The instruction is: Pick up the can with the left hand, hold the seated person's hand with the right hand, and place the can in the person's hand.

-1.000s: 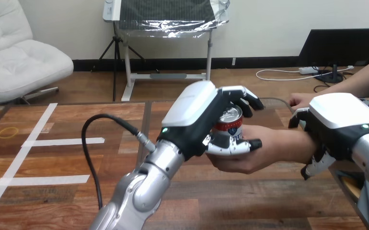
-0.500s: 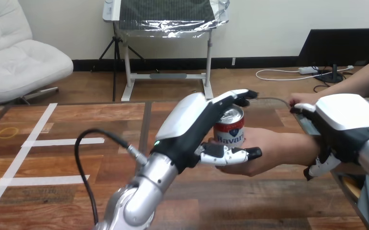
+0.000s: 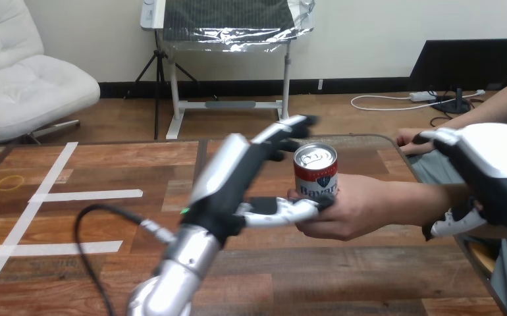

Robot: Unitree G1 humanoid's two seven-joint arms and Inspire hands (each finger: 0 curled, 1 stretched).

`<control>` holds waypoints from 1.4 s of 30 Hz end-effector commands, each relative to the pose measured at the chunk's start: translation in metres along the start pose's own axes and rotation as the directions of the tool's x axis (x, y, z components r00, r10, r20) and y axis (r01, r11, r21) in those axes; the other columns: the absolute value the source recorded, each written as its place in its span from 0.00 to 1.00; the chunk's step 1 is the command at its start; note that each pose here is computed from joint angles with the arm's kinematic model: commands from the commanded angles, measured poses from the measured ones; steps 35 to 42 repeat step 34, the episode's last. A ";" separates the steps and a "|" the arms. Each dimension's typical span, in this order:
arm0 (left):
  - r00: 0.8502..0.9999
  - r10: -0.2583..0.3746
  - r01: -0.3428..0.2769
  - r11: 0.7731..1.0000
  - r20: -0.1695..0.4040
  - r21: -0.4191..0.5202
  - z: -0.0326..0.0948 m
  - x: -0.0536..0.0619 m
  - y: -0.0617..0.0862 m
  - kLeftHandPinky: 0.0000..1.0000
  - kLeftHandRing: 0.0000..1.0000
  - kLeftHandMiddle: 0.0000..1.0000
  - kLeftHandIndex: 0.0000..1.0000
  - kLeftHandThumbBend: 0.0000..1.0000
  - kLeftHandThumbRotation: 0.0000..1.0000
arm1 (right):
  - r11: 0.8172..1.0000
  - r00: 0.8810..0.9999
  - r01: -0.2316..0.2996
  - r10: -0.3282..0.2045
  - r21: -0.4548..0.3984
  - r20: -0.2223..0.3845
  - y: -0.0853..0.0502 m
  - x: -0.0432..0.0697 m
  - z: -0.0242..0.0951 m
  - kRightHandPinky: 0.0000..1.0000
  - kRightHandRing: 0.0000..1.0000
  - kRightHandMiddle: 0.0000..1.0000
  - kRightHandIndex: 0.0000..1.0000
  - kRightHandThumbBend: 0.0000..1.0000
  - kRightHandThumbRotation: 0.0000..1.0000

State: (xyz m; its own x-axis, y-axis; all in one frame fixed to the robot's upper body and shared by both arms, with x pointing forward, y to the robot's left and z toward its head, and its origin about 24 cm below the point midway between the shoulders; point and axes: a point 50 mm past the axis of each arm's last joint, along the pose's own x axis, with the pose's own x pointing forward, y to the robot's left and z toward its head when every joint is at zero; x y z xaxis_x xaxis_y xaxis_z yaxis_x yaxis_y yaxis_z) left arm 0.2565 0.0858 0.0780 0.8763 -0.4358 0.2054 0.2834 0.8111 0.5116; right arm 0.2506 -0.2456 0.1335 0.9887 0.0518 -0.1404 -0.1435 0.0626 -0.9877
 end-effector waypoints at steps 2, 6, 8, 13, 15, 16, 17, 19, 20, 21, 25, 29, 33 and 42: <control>0.991 0.126 -0.126 0.992 0.036 -0.016 0.009 -0.006 0.025 0.71 0.81 0.85 0.87 0.69 0.24 | 0.986 0.987 0.157 -0.159 0.063 0.018 -0.021 -0.010 0.004 0.86 0.94 0.91 0.86 0.85 0.04; 0.987 0.156 -0.155 0.988 0.042 -0.028 0.008 -0.015 0.030 0.71 0.82 0.86 0.88 0.67 0.24 | 0.974 0.980 0.191 -0.197 0.120 0.037 -0.020 -0.019 0.008 0.87 0.94 0.91 0.86 0.81 0.05; 0.986 0.161 -0.160 0.987 0.044 -0.031 0.008 -0.016 0.031 0.71 0.82 0.86 0.88 0.66 0.24 | 0.971 0.977 0.201 -0.208 0.131 0.039 -0.020 -0.020 0.009 0.87 0.93 0.91 0.86 0.80 0.05; 0.978 0.207 -0.205 0.977 0.034 -0.058 0.007 -0.024 0.035 0.72 0.82 0.86 0.88 0.64 0.23 | 0.953 0.967 0.241 -0.253 0.181 0.043 -0.020 -0.029 0.015 0.86 0.93 0.90 0.85 0.74 0.05; 0.975 0.220 -0.217 0.973 0.037 -0.074 0.007 -0.028 0.036 0.73 0.82 0.86 0.88 0.63 0.23 | 0.941 0.957 0.267 -0.284 0.206 0.056 -0.019 -0.032 0.018 0.86 0.93 0.89 0.85 0.73 0.05; 0.974 0.223 -0.220 0.973 0.038 -0.077 0.006 -0.029 0.036 0.74 0.82 0.86 0.88 0.63 0.23 | 0.938 0.954 0.275 -0.293 0.213 0.059 -0.019 -0.033 0.018 0.86 0.92 0.89 0.84 0.72 0.04; 0.971 0.237 -0.234 0.969 0.039 -0.085 0.006 -0.031 0.037 0.75 0.83 0.86 0.88 0.63 0.23 | 0.932 0.953 0.279 -0.299 0.230 0.057 -0.019 -0.035 0.019 0.85 0.92 0.89 0.84 0.71 0.04; 0.966 0.254 -0.249 0.964 0.040 -0.092 0.006 -0.032 0.037 0.76 0.82 0.85 0.87 0.63 0.21 | 0.927 0.952 0.280 -0.302 0.248 0.052 -0.018 -0.037 0.021 0.85 0.92 0.89 0.85 0.66 0.06; 0.964 0.265 -0.260 0.959 0.035 -0.111 0.006 -0.034 0.037 0.76 0.82 0.85 0.87 0.63 0.21 | 0.921 0.949 0.287 -0.310 0.265 0.051 -0.018 -0.039 0.022 0.85 0.92 0.89 0.85 0.65 0.07; 0.962 0.271 -0.265 0.956 0.032 -0.124 0.007 -0.036 0.037 0.77 0.82 0.85 0.87 0.62 0.20 | 0.916 0.947 0.292 -0.317 0.275 0.051 -0.018 -0.041 0.023 0.85 0.93 0.89 0.85 0.63 0.07; 0.952 0.302 -0.296 0.949 0.051 -0.111 0.006 -0.040 0.038 0.78 0.82 0.85 0.86 0.61 0.18 | 0.892 0.932 0.329 -0.360 0.311 0.045 -0.016 -0.046 0.027 0.84 0.91 0.88 0.85 0.59 0.08; 0.939 0.341 -0.330 0.932 0.051 -0.150 0.007 -0.045 0.036 0.77 0.81 0.84 0.86 0.57 0.16 | 0.837 0.906 0.376 -0.422 0.398 0.031 -0.013 -0.051 0.033 0.80 0.88 0.87 0.83 0.56 0.07; 0.924 0.381 -0.368 0.908 0.031 -0.198 0.007 -0.050 0.032 0.76 0.80 0.84 0.85 0.55 0.14 | 0.776 0.884 0.405 -0.467 0.484 0.008 -0.009 -0.056 0.039 0.77 0.87 0.87 0.83 0.50 0.06; 0.921 0.388 -0.375 0.904 0.026 -0.205 0.008 -0.051 0.032 0.75 0.80 0.83 0.85 0.55 0.13 | 0.765 0.880 0.411 -0.476 0.496 0.004 -0.008 -0.057 0.040 0.76 0.87 0.87 0.82 0.49 0.04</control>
